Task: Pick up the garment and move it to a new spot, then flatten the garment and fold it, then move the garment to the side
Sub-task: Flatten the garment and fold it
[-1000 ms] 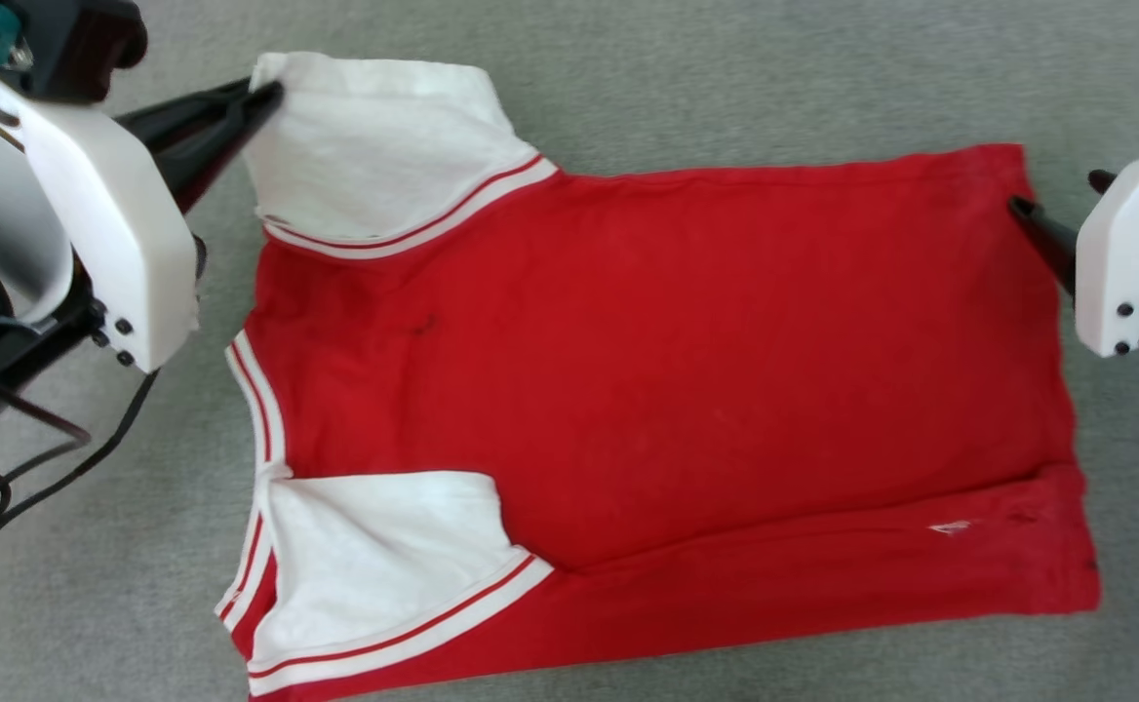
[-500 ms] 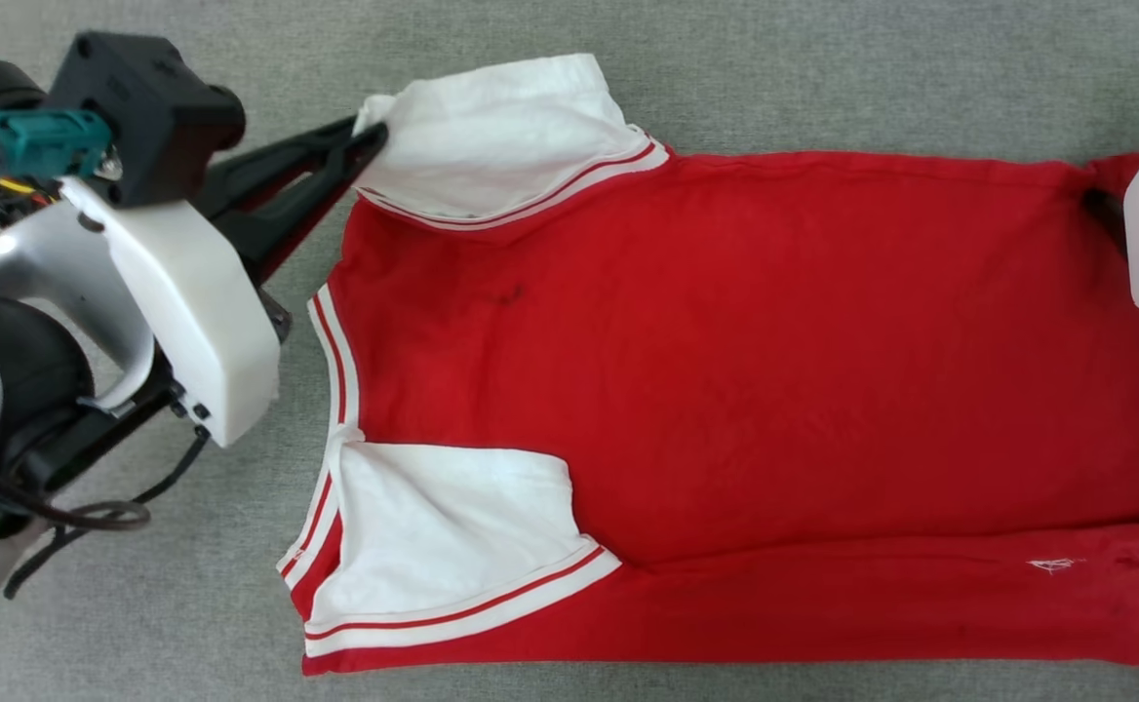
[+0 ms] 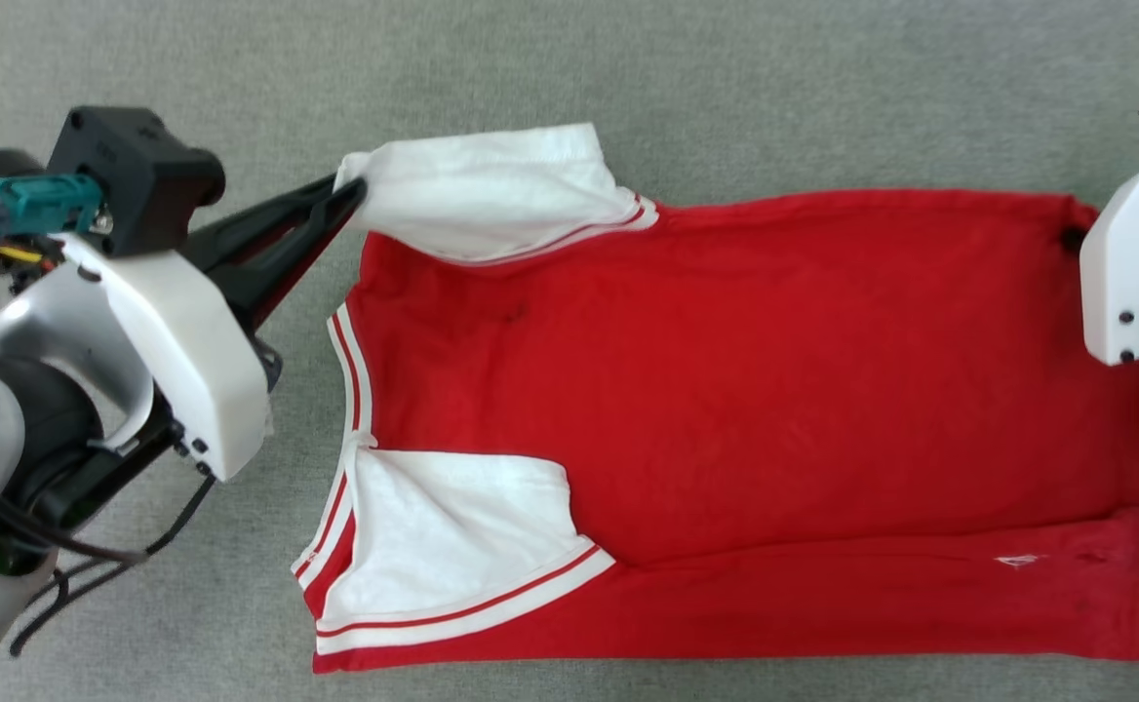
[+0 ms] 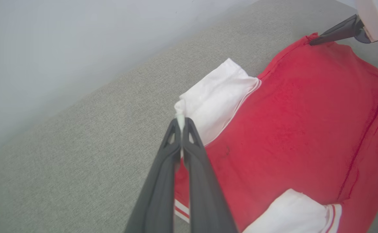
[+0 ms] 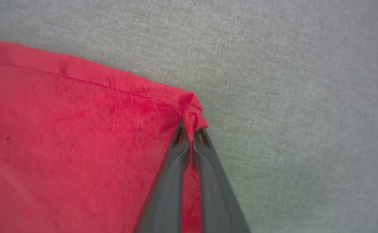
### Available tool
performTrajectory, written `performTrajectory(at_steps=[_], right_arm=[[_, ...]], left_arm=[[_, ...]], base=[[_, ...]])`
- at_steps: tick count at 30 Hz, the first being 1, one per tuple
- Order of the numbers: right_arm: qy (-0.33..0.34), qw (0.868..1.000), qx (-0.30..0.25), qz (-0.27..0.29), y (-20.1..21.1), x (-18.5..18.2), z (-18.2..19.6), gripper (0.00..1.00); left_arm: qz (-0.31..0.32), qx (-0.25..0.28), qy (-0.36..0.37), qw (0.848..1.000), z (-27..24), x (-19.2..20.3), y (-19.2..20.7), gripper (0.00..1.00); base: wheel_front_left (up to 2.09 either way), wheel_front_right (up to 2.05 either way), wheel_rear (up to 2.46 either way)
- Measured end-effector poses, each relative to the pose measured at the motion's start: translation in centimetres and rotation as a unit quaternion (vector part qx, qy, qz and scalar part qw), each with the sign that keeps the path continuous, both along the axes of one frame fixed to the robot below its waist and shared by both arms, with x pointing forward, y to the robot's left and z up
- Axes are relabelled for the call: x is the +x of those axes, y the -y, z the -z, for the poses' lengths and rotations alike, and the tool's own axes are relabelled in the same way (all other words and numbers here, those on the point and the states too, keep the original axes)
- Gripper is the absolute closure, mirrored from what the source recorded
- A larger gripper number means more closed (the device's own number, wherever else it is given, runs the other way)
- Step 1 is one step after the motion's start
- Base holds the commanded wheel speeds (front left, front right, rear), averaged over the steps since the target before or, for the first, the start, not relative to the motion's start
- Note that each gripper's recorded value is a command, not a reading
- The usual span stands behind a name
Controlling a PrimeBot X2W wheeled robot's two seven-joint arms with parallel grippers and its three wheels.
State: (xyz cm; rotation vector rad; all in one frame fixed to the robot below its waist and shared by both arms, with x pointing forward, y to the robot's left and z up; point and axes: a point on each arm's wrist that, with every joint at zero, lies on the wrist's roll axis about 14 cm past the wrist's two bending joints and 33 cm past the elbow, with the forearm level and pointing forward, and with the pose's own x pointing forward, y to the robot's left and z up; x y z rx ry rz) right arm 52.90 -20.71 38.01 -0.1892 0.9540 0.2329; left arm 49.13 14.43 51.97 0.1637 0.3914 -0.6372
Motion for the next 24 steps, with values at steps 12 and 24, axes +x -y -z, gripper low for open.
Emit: performTrajectory(at_steps=[12, 24], right_arm=[[0.062, 0.996, 0.063, 0.028, 1.3, -6.1, -4.8, 1.0], [0.042, 0.994, 0.088, 0.044, 1.6, -13.9, -3.8, 1.0]], left_arm=[[-0.033, -0.03, -0.015, 0.999, -0.9, -5.6, -1.2, 1.0], [-0.076, -0.037, -0.127, 0.988, 4.9, -13.5, -2.6, 1.0]], base=[[0.0, 0.0, 0.0], [0.0, 0.0, 0.0]])
